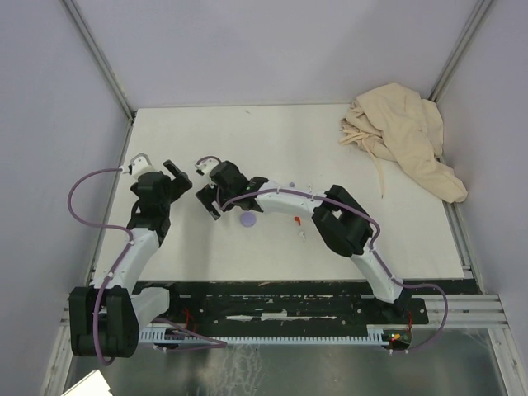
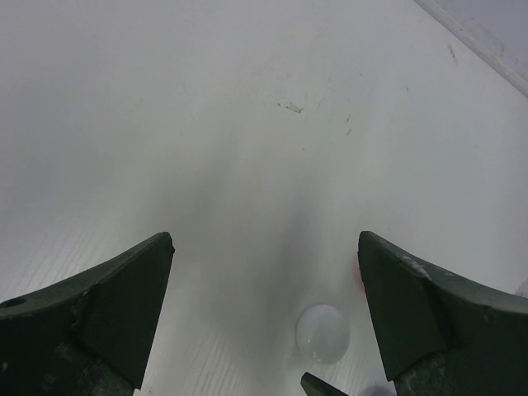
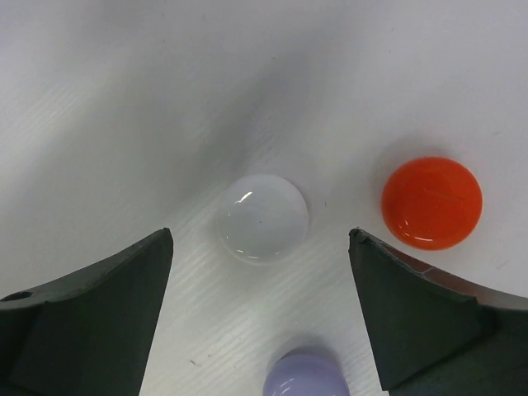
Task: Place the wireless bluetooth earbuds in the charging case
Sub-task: Pick up the charging case at the center of the board.
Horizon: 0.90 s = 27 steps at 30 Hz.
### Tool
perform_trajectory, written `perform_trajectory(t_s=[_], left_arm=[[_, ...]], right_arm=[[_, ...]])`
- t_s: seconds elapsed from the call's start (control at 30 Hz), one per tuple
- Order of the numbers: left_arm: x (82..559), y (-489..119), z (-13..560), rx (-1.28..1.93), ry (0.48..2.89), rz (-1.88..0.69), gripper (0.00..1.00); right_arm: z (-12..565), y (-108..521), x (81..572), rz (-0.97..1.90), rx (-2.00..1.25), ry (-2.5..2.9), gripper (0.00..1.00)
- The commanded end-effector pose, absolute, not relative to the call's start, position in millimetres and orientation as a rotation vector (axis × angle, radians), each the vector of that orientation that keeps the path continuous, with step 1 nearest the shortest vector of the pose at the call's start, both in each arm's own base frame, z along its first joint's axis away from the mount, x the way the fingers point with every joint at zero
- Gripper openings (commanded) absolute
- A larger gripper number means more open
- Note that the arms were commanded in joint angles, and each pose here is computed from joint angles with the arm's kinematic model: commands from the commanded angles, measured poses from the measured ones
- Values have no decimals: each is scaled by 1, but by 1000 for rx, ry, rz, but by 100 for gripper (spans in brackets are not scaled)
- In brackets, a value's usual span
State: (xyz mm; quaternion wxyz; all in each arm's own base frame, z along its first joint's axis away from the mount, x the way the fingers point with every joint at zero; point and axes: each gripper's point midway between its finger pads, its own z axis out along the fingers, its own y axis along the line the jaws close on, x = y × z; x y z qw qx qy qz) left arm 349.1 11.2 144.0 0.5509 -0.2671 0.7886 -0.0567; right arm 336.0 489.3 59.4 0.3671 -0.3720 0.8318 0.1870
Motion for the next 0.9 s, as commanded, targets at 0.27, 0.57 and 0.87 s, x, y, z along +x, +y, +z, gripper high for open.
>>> perform_trajectory(t_s=[0.27, 0.57, 0.87], left_arm=[[356, 15, 158, -659, 1816, -149, 99], [356, 14, 159, -656, 1815, -157, 99], [356, 15, 157, -657, 1817, -155, 100]], right_arm=[[59, 501, 348, 455, -871, 2172, 90], [46, 501, 345, 464, -849, 2214, 84], [39, 504, 342, 477, -861, 2230, 77]])
